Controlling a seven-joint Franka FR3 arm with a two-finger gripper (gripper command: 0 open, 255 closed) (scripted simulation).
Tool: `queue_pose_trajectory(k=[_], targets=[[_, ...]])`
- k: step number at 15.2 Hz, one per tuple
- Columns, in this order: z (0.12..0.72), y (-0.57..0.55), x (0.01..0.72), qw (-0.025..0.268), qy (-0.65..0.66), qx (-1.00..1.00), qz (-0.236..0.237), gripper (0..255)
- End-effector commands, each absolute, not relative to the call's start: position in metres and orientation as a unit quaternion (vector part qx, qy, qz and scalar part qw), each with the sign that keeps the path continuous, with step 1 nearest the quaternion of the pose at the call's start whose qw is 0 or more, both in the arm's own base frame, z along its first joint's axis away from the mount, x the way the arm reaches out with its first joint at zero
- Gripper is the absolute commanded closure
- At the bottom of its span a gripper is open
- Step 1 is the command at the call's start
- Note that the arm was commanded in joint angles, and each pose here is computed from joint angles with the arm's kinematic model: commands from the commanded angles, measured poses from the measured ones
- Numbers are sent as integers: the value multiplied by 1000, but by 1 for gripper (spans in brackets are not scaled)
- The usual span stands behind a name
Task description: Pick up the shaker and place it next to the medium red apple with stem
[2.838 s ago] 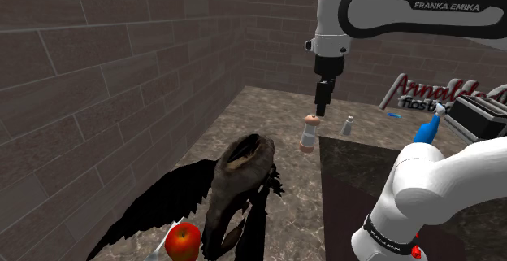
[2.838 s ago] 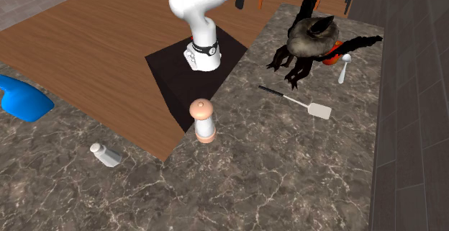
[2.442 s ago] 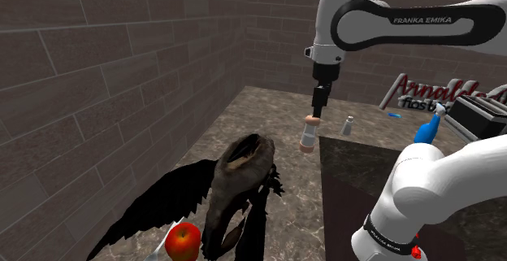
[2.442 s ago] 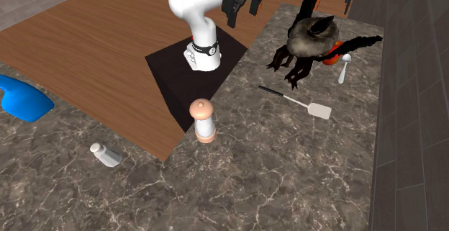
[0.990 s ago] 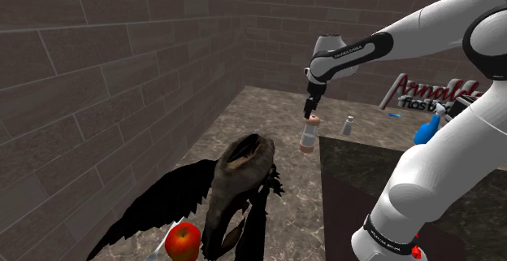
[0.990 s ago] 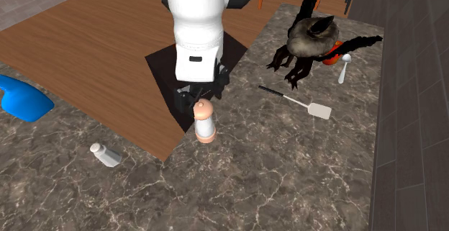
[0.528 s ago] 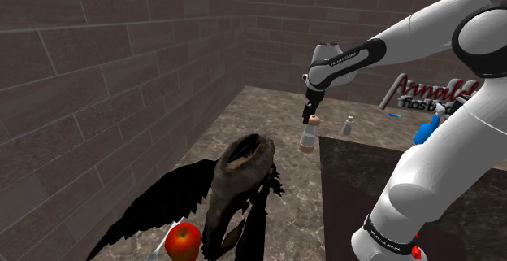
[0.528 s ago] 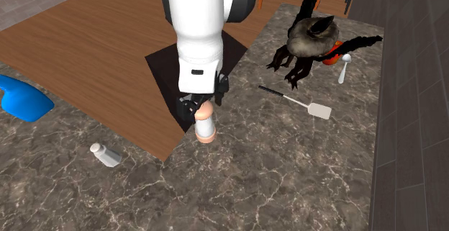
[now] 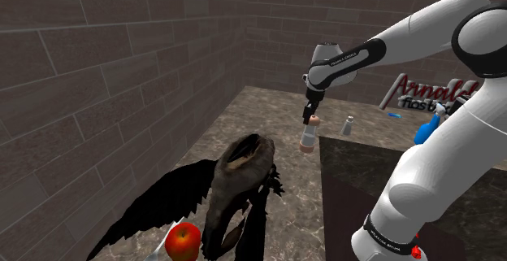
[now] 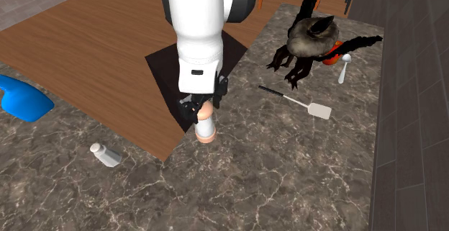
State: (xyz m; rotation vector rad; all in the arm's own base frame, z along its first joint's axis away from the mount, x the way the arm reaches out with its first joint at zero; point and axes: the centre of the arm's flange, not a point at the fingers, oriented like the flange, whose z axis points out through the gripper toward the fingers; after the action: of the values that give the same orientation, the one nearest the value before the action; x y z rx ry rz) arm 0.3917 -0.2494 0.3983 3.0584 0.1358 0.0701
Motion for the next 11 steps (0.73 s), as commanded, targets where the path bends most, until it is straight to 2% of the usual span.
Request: queue_pose_trajectory(k=[1, 7, 11], targets=[[398, -249, 392, 40, 44, 998, 23, 255], [398, -249, 392, 40, 44, 998, 23, 255], [419, -249, 392, 40, 44, 998, 23, 255]])
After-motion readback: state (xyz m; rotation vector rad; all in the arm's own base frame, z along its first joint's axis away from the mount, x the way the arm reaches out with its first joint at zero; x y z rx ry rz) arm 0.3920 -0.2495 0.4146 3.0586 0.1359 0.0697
